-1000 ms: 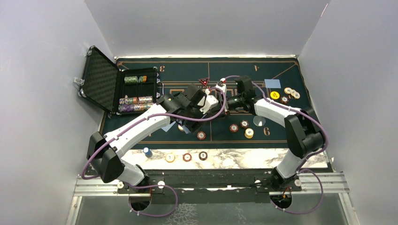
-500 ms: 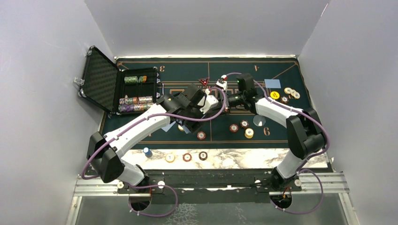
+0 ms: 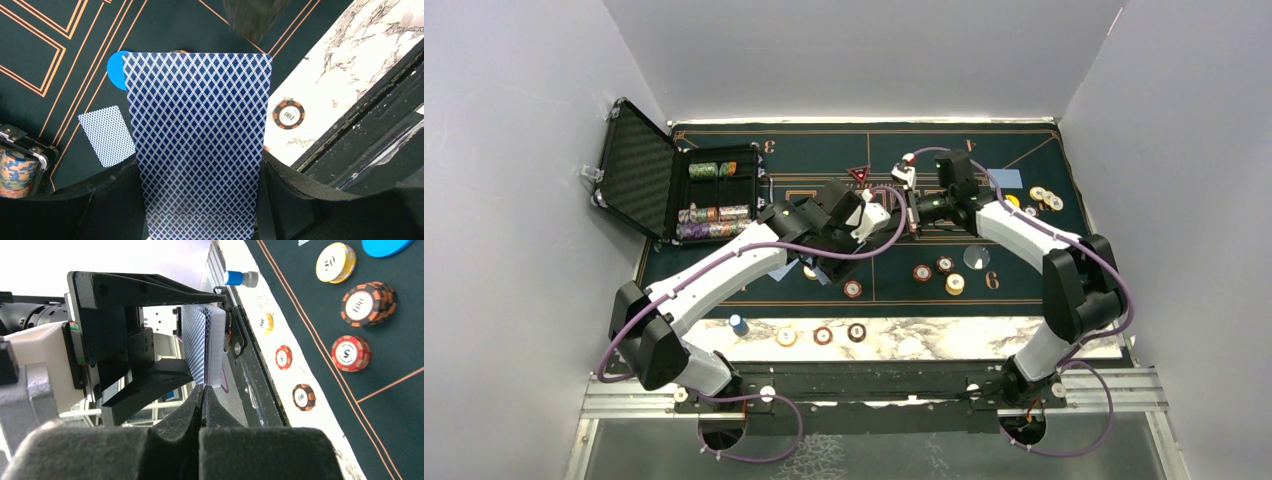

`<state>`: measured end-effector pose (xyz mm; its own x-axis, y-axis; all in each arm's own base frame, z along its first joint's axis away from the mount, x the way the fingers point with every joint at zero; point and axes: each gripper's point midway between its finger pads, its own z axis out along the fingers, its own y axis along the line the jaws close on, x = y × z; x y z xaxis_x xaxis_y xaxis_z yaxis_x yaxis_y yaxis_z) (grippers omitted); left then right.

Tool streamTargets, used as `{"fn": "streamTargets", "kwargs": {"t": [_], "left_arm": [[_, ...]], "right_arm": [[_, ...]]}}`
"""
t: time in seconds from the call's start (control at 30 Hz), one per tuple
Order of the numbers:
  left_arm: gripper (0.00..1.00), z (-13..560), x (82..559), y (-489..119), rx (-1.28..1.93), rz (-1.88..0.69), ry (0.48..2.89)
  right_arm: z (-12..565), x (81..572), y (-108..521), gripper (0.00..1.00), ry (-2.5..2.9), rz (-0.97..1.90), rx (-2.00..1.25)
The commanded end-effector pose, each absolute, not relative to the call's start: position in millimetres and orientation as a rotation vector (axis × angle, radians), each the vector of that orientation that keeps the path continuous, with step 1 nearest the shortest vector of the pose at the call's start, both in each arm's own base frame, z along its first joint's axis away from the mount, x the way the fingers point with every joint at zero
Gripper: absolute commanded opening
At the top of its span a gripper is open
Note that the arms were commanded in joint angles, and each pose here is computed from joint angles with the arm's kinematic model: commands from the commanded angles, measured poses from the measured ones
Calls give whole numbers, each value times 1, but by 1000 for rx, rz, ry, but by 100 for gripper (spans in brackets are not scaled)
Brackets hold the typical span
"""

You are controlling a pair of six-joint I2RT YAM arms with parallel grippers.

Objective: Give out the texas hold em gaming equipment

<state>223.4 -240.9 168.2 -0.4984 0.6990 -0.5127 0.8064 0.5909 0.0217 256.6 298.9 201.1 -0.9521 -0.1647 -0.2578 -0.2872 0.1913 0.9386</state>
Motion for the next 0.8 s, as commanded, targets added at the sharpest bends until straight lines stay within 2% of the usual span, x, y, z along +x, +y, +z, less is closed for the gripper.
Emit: {"fn": "streamTargets", "kwargs": {"t": [0.0, 0.2, 0.23, 0.3, 0.37, 0.5, 0.63, 0.77], "left_arm": [[0, 173, 227, -247, 1199, -318, 2316], [0, 172, 227, -247, 1176, -324, 2326], [0, 173, 227, -248, 1175, -329, 2319], [0, 172, 226, -248, 1182, -329, 2315], [0, 171, 225, -247, 1187, -331, 2314], [0, 171, 225, -248, 1189, -336, 2314], [0, 173, 226, -250, 1187, -342, 2311], [0, 173, 227, -250, 1185, -340, 2310]], "right_arm": [[222, 261, 284, 1, 2259, 1854, -527], [223, 263, 263, 1, 2213, 1809, -575], [220, 260, 264, 5, 2239, 1858, -546], [211, 256, 270, 24, 2285, 1903, -495], [213, 250, 283, 39, 2281, 1927, -501], [212, 249, 294, 52, 2277, 1963, -480], [206, 242, 305, 53, 2297, 2006, -496], [206, 241, 309, 49, 2299, 2039, -484]]}}
